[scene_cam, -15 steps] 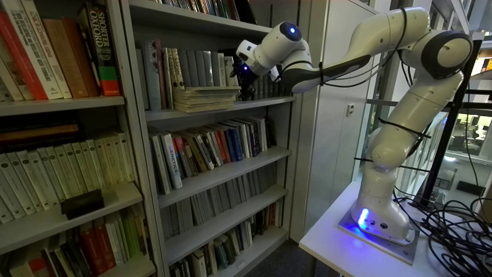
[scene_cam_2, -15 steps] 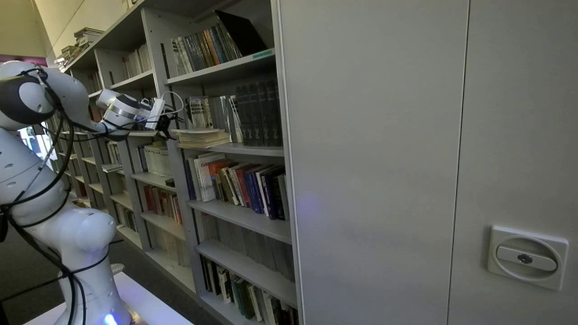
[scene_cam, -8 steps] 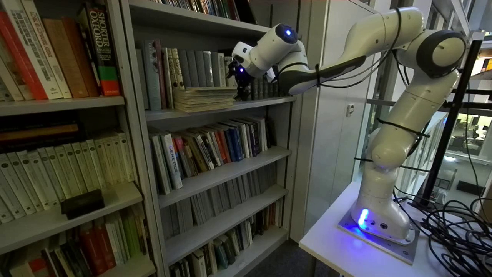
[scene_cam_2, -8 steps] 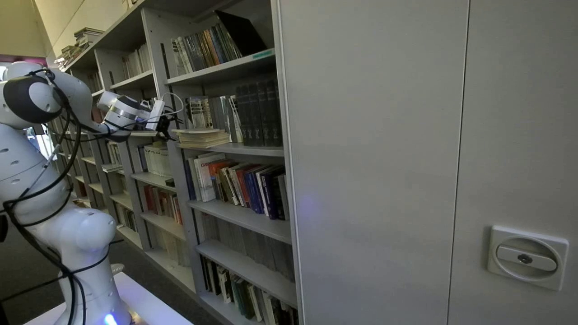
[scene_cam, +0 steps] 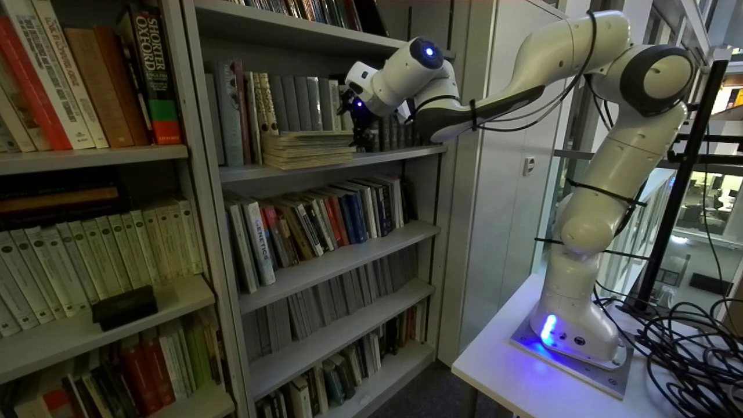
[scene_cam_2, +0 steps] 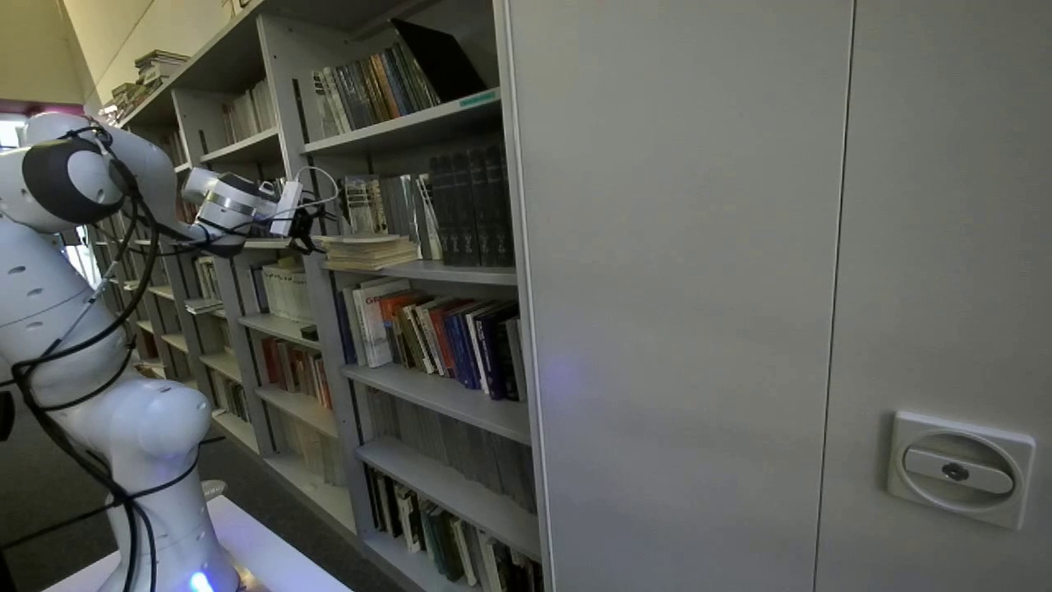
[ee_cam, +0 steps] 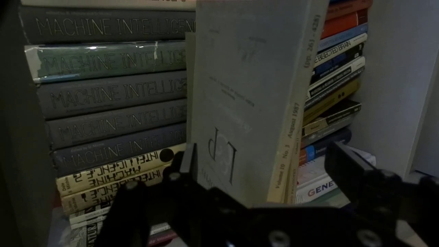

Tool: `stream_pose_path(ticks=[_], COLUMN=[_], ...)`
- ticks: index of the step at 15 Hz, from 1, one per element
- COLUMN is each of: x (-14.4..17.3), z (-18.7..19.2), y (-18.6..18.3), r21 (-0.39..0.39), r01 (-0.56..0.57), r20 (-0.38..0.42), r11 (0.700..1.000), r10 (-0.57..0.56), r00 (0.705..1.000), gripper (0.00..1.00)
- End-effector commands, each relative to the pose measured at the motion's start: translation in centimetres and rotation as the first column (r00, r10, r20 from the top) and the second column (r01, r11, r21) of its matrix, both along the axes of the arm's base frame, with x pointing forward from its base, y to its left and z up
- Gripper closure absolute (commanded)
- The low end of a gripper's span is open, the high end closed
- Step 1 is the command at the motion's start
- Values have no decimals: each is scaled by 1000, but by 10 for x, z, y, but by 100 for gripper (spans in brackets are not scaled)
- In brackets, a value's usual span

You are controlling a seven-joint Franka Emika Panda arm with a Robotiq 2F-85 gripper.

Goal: Pick up the book on top of the pile of books on the bookshelf and then put it on top of the books that are arranged on the shelf

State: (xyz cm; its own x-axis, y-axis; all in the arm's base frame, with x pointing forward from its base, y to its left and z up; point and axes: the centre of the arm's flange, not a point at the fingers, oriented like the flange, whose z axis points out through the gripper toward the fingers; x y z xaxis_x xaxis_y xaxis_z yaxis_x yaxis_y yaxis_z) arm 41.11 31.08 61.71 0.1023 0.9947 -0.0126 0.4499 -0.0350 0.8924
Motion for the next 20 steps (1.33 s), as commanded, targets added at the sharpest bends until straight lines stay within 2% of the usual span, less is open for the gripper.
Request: stream_pose_path(ticks=[1, 9, 14, 15, 16, 20], x=[10, 15, 17, 17, 17, 18], z=[8, 3, -2, -3, -4, -8], y=[0, -3, -5, -5, -6, -7], r21=[8, 53, 53, 50, 49, 44], r01=[48, 90, 119, 123, 125, 130], r20=[59, 67, 77, 78, 78, 73], r11=[999, 995, 992, 991, 991, 991], r10=[-48, -93, -122, -126, -129, -133], r00=[997, 993, 989, 989, 989, 988], gripper=[0, 0, 0, 21, 26, 58])
